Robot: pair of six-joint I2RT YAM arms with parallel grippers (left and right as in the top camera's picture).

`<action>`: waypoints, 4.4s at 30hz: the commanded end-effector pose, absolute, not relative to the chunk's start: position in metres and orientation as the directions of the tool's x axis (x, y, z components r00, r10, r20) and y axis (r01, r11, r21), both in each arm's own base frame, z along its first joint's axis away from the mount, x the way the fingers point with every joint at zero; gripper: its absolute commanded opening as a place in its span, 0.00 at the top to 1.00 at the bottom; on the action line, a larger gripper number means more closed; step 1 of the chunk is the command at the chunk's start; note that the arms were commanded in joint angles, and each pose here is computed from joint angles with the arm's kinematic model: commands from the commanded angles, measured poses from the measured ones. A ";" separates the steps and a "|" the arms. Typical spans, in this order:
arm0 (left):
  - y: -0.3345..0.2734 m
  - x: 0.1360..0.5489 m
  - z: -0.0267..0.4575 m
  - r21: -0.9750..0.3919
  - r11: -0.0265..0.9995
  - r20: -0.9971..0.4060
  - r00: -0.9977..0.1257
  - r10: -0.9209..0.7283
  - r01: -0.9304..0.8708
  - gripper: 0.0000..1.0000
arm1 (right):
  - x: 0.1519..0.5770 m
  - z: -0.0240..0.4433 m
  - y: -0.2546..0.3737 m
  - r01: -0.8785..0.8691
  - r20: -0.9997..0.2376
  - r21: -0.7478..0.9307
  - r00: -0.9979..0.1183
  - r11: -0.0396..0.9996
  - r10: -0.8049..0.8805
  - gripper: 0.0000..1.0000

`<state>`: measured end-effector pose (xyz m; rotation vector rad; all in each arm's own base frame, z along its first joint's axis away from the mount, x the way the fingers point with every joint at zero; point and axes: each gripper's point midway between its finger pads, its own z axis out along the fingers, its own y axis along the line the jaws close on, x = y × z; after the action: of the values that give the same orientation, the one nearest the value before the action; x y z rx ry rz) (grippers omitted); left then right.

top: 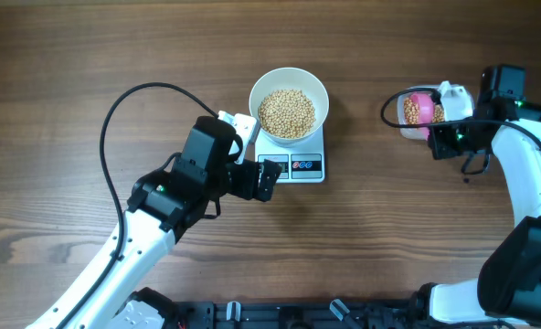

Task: Scoop item into bowl and weigh 150g on scale

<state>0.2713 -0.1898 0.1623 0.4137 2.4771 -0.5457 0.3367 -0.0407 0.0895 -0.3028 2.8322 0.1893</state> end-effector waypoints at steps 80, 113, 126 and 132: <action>-0.190 0.272 0.162 -0.271 0.869 -0.592 -0.784 0.189 0.415 0.00 | 0.321 0.171 -0.077 0.081 -0.430 0.558 -0.823 0.826 0.371 0.96; -0.190 0.272 0.162 -0.271 0.868 -0.592 -0.783 0.189 0.415 0.00 | 0.359 0.203 0.157 -0.518 -0.641 0.482 -0.758 0.707 -0.118 0.96; -0.190 0.272 0.162 -0.271 0.868 -0.592 -0.783 0.189 0.415 0.00 | 0.375 0.184 0.173 -0.625 -0.683 -0.062 -0.542 0.778 -0.489 0.96; -0.190 0.272 0.162 -0.271 0.868 -0.592 -0.783 0.189 0.415 0.00 | 0.369 0.183 0.185 -0.689 -0.660 -0.163 -0.456 0.707 -0.597 0.96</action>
<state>0.2713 -0.1898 0.1623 0.4137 2.4771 -0.5457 0.3677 0.1838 0.1732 -0.8856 2.2629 0.2581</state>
